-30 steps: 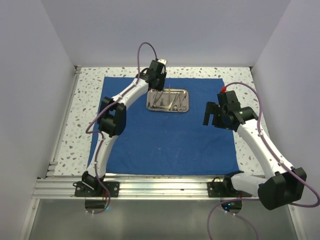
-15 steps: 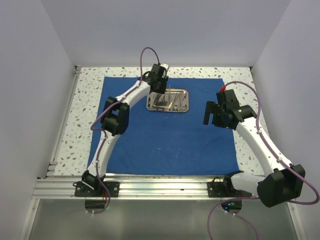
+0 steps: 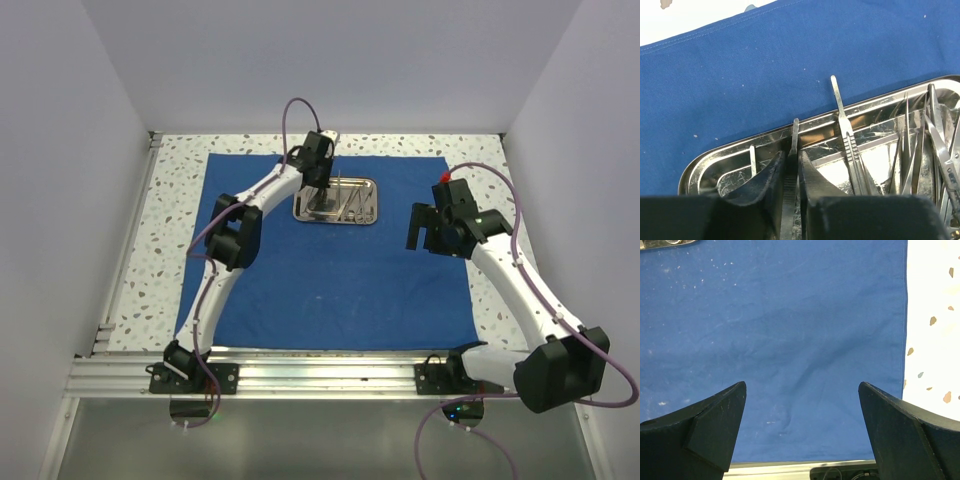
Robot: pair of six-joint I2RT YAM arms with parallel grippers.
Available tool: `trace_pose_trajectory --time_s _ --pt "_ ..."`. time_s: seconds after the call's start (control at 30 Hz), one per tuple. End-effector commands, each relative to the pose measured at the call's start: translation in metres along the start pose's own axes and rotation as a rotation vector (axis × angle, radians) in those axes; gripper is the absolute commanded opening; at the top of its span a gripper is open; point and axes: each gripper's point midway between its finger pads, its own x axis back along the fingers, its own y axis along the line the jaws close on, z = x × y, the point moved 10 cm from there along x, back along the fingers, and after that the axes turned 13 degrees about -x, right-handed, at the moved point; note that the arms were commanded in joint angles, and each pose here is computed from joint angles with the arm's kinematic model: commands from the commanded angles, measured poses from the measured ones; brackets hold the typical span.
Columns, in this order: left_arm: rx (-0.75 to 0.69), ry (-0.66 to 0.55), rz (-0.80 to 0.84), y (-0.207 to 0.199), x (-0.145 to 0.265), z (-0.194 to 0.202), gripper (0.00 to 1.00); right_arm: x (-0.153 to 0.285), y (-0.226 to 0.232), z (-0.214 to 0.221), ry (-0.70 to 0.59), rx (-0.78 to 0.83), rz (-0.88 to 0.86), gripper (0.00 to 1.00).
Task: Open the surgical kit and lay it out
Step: Pick up the medical item from the container.
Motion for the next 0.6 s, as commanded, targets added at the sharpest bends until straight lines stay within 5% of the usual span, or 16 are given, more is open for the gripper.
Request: trace_pose_trajectory --time_s 0.0,0.07,0.33,0.57 --pt "-0.009 0.028 0.012 -0.005 -0.012 0.010 0.12 0.004 0.002 -0.008 -0.034 0.018 0.002 0.98" --pt "-0.011 0.031 0.009 -0.005 -0.013 0.011 0.00 0.003 0.002 -0.007 -0.033 0.020 -0.002 0.98" --pt "0.000 -0.022 0.007 -0.002 0.009 -0.010 0.00 0.001 0.002 -0.004 -0.031 0.019 -0.016 0.99" --pt "0.019 -0.165 -0.037 0.007 0.073 -0.063 0.00 0.003 0.003 -0.004 -0.043 0.011 -0.048 0.98"
